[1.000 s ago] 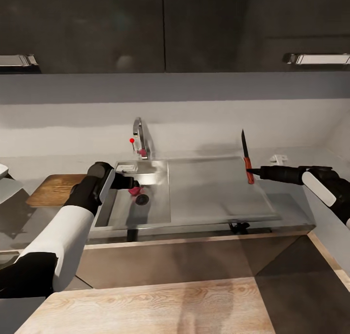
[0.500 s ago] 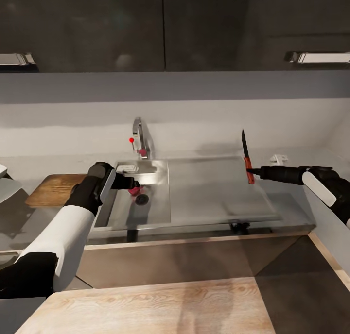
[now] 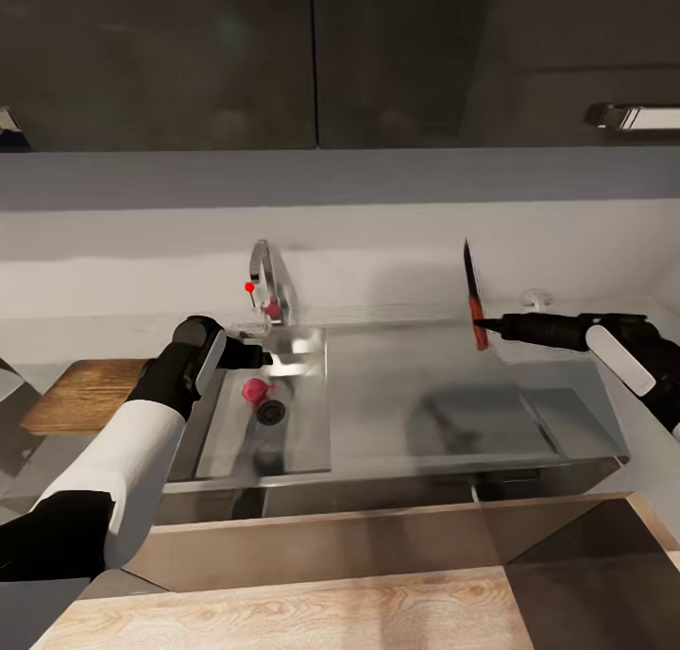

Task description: In the kitchen, take the Vidalia onion out of the sink, dice it on the chopping board with the paring knife, put the diced onion into the bowl on the countertop, then place both the paring knife and the chopping board into the sink.

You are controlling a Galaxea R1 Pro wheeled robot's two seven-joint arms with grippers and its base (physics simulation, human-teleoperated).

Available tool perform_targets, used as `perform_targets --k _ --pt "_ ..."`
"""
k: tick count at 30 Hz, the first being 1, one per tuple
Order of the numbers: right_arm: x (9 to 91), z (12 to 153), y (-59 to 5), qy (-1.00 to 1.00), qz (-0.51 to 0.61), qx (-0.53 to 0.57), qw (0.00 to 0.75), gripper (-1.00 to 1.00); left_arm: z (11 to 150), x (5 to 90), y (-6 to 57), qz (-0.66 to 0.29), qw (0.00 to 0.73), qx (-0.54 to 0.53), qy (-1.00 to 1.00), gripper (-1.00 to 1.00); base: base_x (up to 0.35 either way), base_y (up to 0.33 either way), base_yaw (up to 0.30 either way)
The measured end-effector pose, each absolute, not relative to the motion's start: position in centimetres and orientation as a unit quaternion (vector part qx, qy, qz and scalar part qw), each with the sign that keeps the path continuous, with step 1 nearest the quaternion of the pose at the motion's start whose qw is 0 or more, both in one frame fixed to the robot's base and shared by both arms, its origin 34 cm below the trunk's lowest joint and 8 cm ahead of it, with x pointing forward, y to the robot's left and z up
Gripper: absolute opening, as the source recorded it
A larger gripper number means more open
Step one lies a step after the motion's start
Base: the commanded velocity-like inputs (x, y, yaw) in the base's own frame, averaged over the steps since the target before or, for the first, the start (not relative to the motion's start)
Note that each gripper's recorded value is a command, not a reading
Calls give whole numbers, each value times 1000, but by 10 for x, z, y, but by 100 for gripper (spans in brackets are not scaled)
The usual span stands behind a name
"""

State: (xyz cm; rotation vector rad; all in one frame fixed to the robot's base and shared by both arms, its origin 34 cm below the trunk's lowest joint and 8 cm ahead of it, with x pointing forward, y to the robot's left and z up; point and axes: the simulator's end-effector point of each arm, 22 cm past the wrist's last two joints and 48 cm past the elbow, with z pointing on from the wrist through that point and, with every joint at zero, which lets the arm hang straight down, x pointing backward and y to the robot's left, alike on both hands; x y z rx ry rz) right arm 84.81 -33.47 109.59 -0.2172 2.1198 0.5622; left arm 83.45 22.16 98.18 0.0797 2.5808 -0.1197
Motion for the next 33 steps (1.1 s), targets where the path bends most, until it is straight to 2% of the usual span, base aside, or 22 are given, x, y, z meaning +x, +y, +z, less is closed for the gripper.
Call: perform_targets --k 4,10,17,33 --pt "848 1118 -315 848 239 -108 462 -100 982 835 222 -44 275 30 960 100 6 0 0" --pt "837 1169 -337 826 216 -136 502 -100 981 834 226 -41 274 28 960 100 1 0 0" --pt "810 1167 -309 816 226 -180 501 -100 981 835 227 -41 274 28 960 100 0 0 0" --pt "804 1159 -307 818 229 -180 497 -100 978 833 225 -42 270 29 961 100 0 0 0"
